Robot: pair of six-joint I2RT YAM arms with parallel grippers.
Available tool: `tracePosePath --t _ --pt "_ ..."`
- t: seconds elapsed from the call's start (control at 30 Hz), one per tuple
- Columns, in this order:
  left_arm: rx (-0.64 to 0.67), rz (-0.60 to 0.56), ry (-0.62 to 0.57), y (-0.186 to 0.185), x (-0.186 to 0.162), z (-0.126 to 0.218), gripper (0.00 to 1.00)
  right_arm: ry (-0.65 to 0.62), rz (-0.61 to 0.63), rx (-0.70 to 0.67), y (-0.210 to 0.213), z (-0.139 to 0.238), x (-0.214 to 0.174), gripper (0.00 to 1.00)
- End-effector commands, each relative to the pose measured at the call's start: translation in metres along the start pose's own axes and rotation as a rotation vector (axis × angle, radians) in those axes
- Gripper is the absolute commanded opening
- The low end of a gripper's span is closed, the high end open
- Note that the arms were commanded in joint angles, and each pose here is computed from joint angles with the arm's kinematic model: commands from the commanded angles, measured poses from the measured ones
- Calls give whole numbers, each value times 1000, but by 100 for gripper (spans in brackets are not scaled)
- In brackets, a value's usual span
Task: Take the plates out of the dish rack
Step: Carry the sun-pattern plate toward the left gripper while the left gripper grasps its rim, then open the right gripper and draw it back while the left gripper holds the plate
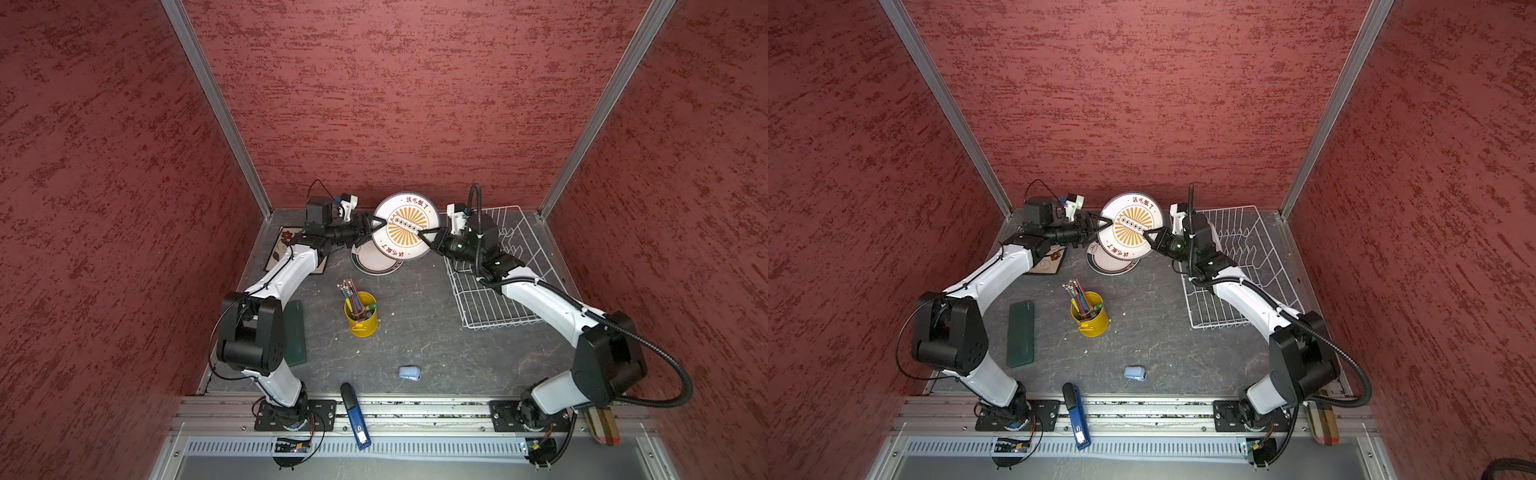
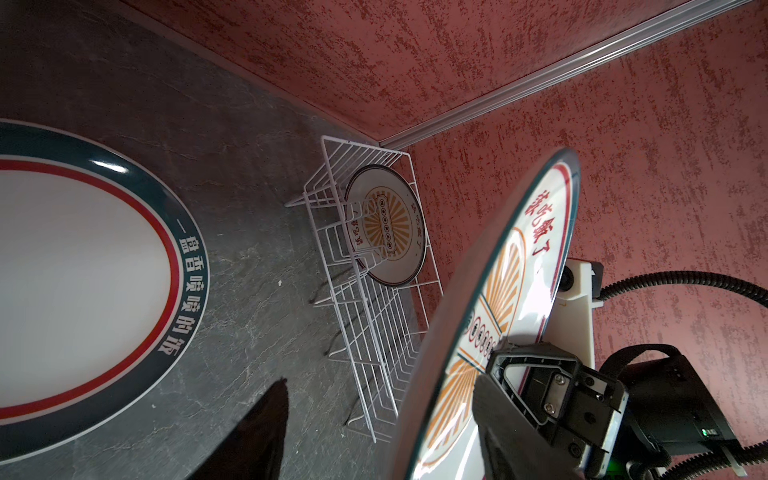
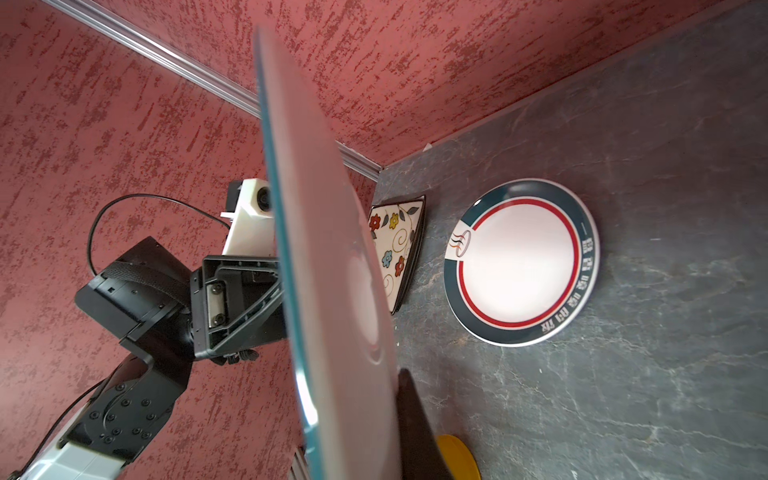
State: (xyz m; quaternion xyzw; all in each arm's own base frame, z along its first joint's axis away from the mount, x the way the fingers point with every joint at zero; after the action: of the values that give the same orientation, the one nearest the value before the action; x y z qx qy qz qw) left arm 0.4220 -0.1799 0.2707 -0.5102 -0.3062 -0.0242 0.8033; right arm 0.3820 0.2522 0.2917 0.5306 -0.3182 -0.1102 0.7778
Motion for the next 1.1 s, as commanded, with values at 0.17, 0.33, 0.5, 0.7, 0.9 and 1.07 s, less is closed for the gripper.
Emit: tracePosePath --t 0.17,0.33,0.5,0.7,0.9,1.07 --pt "-33 -27 -22 -11 4 7 56 28 -4 145 21 -2 4 0" --pt "-41 -26 -20 -12 5 7 45 46 -22 154 17 -6 3 0" --pt "-43 -23 -21 -11 5 7 31 62 -27 160 16 -8 3 0" --pt "-46 -21 -21 -10 5 7 24 83 -39 170 15 -11 1 0" --pt "-44 -20 -23 -10 6 8 10 96 -41 179 15 -13 1 5" --pt "-44 -19 -28 -10 7 9 1 100 -45 175 13 -13 1 23"
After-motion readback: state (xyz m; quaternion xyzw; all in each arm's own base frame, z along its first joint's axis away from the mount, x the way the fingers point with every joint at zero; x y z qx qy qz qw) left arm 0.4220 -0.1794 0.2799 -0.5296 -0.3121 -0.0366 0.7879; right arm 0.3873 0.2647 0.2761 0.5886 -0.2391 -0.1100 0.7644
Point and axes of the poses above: each gripper's point midway between its finger pads, its own z axis back along the fingers, its own y axis along the line the jaws close on, x = y × z, the point moved 3 cm from there along z, back along the fingers, and after that the axes turned 8 degrees about -z, right-handed, at the moved point
